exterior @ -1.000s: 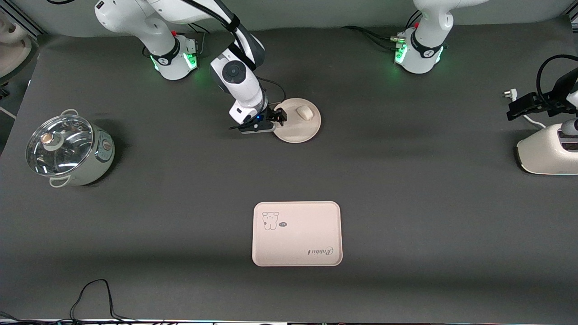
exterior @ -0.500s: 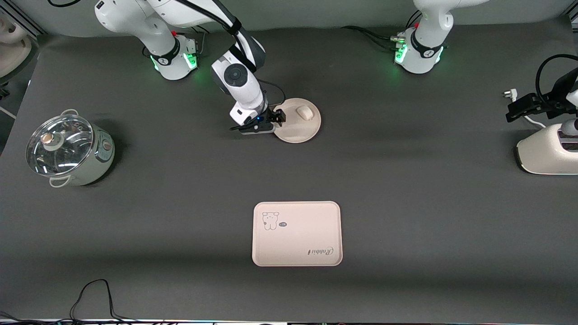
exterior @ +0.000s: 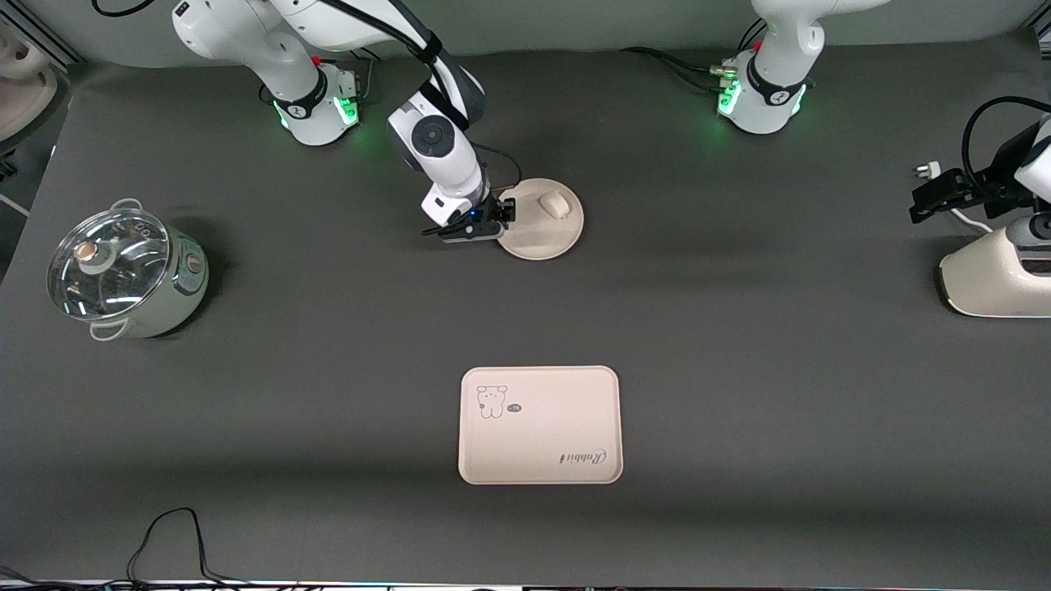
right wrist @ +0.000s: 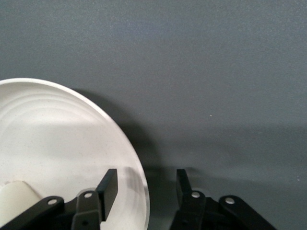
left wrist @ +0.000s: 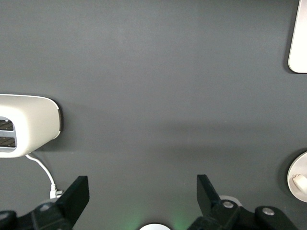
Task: Place bun in plate and plate on tray
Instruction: 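Lift the plate with the right gripper and carry it over the tray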
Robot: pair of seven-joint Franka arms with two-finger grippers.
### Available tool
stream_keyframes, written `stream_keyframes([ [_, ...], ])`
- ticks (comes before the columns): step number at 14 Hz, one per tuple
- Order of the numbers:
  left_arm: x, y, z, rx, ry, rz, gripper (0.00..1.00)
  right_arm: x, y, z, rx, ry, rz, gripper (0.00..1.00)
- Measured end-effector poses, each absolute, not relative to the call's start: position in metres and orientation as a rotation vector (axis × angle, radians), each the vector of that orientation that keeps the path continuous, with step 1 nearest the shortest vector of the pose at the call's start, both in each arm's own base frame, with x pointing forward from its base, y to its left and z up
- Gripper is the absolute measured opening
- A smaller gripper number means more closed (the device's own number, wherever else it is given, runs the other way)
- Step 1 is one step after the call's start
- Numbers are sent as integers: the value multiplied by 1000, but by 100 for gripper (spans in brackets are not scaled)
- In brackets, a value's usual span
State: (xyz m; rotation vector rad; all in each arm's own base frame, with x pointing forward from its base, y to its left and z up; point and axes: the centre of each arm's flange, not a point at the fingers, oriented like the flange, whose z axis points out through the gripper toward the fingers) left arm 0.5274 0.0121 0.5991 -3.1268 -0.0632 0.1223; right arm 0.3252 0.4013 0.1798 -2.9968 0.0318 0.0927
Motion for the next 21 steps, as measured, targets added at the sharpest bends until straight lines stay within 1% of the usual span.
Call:
stream_keyframes([
  [1, 528, 11, 602, -3127, -59, 114, 100, 325, 401, 180, -2996, 32, 92, 52],
  [2, 528, 8, 605, -3127, -51, 103, 100, 326, 402, 180, -2996, 32, 91, 42],
  [3, 528, 4, 607, -3127, -44, 96, 100, 326, 402, 181, -2994, 32, 90, 28],
  [5, 529, 2, 609, -3127, -39, 89, 100, 327, 404, 182, -2991, 31, 86, 9],
  [6, 529, 2, 609, -3127, -39, 88, 100, 328, 406, 185, -2985, 30, 78, 5],
  [11, 529, 2, 610, -3127, -40, 86, 100, 331, 408, 190, -2978, 24, 68, 5],
  [13, 530, 2, 608, -3127, -41, 89, 100, 335, 411, 208, -2975, -30, 71, 4],
  [15, 532, 3, 606, -3128, -42, 95, 100, 343, 409, 247, -2971, -102, 77, 4],
  [19, 536, 3, 605, -3129, -43, 95, 100, 357, 398, 349, -2941, -178, 52, 4],
  [21, 536, 3, 607, -3129, -43, 89, 100, 364, 399, 386, -2918, -181, 21, 4],
])
